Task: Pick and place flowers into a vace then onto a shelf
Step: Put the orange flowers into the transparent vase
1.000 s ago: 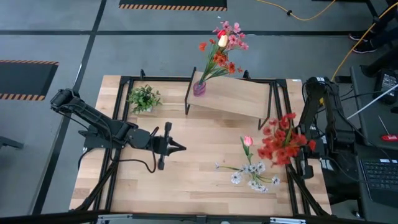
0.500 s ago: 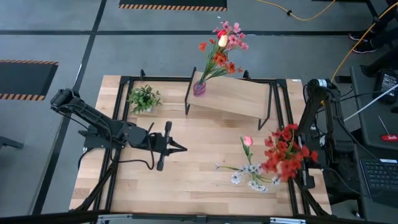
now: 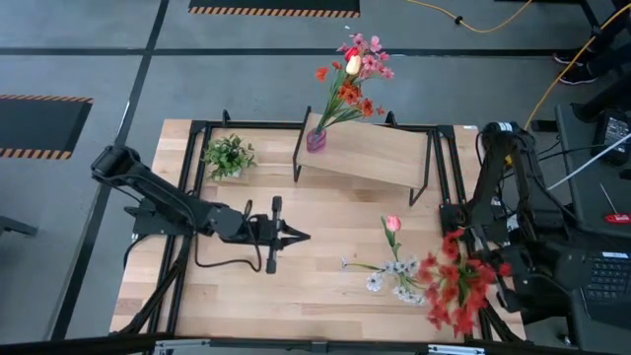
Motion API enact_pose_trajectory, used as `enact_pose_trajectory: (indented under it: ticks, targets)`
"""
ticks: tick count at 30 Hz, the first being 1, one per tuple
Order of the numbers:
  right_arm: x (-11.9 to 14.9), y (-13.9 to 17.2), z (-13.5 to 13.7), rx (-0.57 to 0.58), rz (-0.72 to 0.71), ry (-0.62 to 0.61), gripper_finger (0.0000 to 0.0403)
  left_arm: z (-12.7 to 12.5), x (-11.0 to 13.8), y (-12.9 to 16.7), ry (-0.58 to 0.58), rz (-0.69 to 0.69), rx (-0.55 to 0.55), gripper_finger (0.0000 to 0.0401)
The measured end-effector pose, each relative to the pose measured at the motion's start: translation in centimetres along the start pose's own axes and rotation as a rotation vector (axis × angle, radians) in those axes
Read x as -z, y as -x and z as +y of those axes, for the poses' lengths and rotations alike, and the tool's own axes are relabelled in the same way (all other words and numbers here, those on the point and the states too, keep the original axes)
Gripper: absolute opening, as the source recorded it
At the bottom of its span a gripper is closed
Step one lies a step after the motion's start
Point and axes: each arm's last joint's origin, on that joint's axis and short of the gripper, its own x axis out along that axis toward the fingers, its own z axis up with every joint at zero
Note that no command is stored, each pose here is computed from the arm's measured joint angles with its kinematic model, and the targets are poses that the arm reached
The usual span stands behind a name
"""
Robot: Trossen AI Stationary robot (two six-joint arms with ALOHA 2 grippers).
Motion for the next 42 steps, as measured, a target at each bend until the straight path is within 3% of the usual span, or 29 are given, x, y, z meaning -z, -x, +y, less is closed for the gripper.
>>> enact_pose_trajectory:
  ticks: [5, 12, 18, 22, 30, 34, 42]
  targets:
    - [-0.7, 0.8, -1.7, -0.125, 0.003, 0.043, 0.0004, -0.5, 1.7, -1.3, -0.011, 0.027, -0.065, 0.0003]
    - [1.1, 1.8, -4.9, -0.252, -0.045, 0.009, 0.0004, -0.9, 2.7, -2.1, -0.008, 0.020, -0.100, 0.0003]
    - [0.6, 1.9, -4.1, -0.395, -0.126, 0.116, 0.0004, -0.8, 2.3, -2.1, 0.008, -0.011, -0.118, 0.0002]
    - [0.3, 1.6, -4.1, -0.364, -0.169, 0.114, 0.0004, -0.8, 2.2, -2.1, 0.010, -0.013, -0.135, 0.0003]
    - [1.9, -0.4, -4.5, -0.183, -0.238, 0.090, 0.0004, -0.7, 2.0, -2.1, 0.020, -0.028, -0.158, 0.0002]
    - [1.8, -0.7, -4.6, -0.201, -0.311, 0.094, 0.0004, -0.7, 1.8, -2.1, 0.031, -0.050, -0.160, 0.0002]
    - [1.8, -1.3, -5.0, -0.149, -0.309, 0.102, 0.0004, -0.7, 1.8, -2.1, 0.031, -0.050, -0.159, 0.0002]
